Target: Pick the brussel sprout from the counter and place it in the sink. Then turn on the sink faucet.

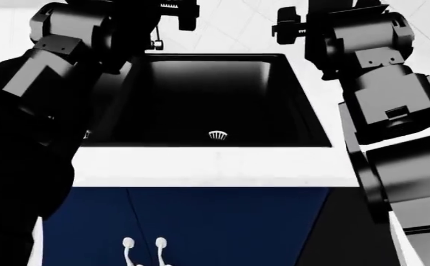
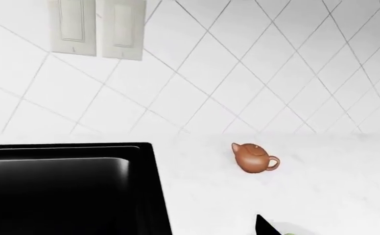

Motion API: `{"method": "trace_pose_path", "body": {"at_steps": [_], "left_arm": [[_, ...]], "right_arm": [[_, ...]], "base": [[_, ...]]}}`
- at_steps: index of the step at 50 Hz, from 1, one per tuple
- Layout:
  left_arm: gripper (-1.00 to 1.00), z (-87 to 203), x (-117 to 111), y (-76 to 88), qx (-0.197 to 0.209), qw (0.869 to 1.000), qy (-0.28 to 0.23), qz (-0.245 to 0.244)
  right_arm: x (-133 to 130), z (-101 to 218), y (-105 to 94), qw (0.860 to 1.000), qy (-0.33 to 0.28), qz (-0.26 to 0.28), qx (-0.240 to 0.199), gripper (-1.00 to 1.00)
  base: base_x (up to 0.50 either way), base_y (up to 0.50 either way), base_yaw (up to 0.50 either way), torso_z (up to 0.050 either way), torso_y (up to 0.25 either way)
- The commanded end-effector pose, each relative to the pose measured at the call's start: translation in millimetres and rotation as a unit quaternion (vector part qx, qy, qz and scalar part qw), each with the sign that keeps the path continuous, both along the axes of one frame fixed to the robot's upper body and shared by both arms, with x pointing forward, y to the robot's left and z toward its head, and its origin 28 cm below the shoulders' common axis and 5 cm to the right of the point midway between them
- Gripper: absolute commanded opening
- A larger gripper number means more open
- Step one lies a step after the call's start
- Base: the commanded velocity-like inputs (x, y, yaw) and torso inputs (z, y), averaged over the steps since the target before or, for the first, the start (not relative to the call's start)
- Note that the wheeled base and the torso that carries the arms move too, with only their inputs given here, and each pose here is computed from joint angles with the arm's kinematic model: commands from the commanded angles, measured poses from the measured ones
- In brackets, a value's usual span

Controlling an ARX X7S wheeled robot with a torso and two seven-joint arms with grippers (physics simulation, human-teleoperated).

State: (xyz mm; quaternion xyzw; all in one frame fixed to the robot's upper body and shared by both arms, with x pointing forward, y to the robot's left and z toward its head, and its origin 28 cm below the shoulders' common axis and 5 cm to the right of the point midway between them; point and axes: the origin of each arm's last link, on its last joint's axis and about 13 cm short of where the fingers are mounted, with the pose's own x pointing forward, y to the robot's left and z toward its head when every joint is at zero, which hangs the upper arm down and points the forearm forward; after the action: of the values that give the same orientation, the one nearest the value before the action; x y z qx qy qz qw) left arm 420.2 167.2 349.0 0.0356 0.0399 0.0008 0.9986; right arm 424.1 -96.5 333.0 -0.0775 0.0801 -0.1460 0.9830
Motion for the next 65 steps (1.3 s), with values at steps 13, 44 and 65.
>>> {"method": "trace_pose_path", "body": {"at_steps": [13, 44, 65], "left_arm": [[1.00, -11, 6, 1.9, 0.009, 0.999, -0.015, 0.041], [1.00, -15, 8, 15.7, 0.007, 0.998, -0.008, 0.059], [1.00, -22, 9, 20.3, 0.004, 0.998, 0.003, 0.061]], "right_arm": [[2, -5, 4.1, 0.999, 0.008, 0.035, 0.012, 1.00], [3, -16, 3.2, 0.999, 0.018, 0.041, 0.015, 1.00], [3, -18, 1.6, 0.999, 0.027, 0.038, 0.015, 1.00]], "base": [[0.50, 0.00, 0.00, 0.000, 0.000], [0.50, 0.00, 0.00, 0.000, 0.000], [0.26, 0.00, 0.00, 0.000, 0.000]]}}
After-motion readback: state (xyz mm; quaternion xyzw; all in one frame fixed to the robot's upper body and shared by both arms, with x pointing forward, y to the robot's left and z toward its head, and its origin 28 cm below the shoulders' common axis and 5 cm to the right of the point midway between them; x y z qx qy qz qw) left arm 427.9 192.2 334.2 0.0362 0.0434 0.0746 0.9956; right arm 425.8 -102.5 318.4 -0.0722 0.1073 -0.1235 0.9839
